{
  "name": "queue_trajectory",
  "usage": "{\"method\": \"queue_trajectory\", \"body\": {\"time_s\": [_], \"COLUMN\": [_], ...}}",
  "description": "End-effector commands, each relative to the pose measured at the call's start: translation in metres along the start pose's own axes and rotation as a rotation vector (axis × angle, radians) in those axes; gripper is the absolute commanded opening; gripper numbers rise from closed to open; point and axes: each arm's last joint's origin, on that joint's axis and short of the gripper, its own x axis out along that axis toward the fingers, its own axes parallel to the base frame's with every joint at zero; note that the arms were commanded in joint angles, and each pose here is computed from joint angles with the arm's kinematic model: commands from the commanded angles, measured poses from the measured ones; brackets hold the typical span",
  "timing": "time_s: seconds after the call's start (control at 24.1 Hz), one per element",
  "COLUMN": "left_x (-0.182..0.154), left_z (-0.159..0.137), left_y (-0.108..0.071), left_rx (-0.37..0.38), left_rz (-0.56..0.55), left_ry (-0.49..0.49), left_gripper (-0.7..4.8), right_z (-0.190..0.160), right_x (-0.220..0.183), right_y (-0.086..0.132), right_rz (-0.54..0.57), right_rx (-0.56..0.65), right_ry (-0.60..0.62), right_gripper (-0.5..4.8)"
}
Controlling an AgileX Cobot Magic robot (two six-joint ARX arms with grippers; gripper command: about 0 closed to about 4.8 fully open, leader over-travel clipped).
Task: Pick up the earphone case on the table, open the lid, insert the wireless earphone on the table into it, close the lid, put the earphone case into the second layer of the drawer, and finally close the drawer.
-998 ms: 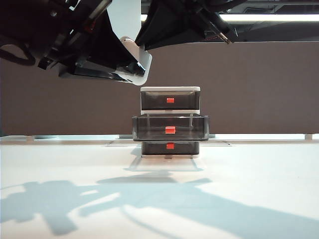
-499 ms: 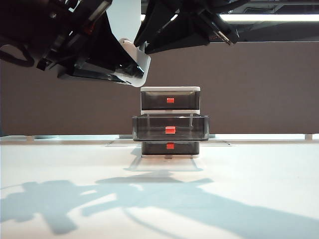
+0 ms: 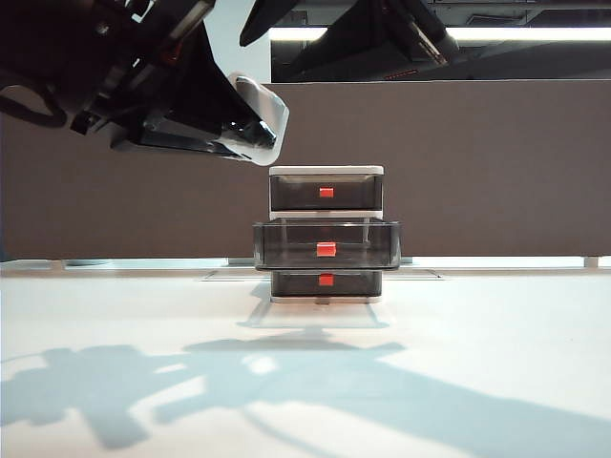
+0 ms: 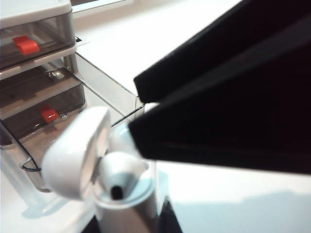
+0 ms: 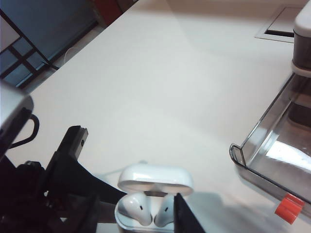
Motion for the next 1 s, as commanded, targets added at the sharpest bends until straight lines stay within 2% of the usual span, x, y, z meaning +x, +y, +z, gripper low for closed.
{"method": "queue_trajectory", "body": {"time_s": [0.04,0.21,0.25,0.33,0.37,0.5,0.67,0.79,1.0], "left_x": [-0.001,-0.001,-0.001,-0.001,-0.001,-0.001,0.000,0.000,0.000], "left_z": [0.004,0.004,0.004,0.004,0.004,0.004,0.004,0.005,0.009], "left_y": [0.000,0.000,0.000,0.000,0.000,0.000,-0.008,-0.017,-0.024], "left_rx": [0.003,0.003,0.003,0.003,0.004,0.020,0.087,0.144,0.154], "left_rz": [-0.004,-0.004,-0.005,-0.005,-0.004,-0.005,-0.038,-0.073,-0.105], "left_ry": [-0.025,-0.025,-0.025,-0.025,-0.025,-0.025,-0.032,-0.047,-0.098], "left_gripper": [0.13,0.13,0.13,0.13,0.13,0.13,0.12,0.13,0.13], "right_z": [0.005,0.010,0.012,0.016,0.019,0.023,0.028,0.025,0.017], "right_x": [-0.004,-0.009,-0.010,-0.014,-0.016,-0.017,-0.019,-0.014,-0.001], "right_y": [0.000,-0.006,-0.008,-0.014,-0.021,-0.038,-0.074,-0.078,-0.081], "right_rz": [0.000,-0.064,-0.080,-0.101,-0.111,-0.044,0.153,0.205,0.311], "right_rx": [-0.016,-0.054,-0.058,-0.062,-0.052,-0.028,0.031,0.042,0.068], "right_ry": [-0.032,-0.077,-0.086,-0.101,-0.107,-0.077,0.001,0.034,0.113], "right_gripper": [2.13,2.07,1.83,0.34,-0.01,-0.01,-0.01,-0.01,-0.01]}}
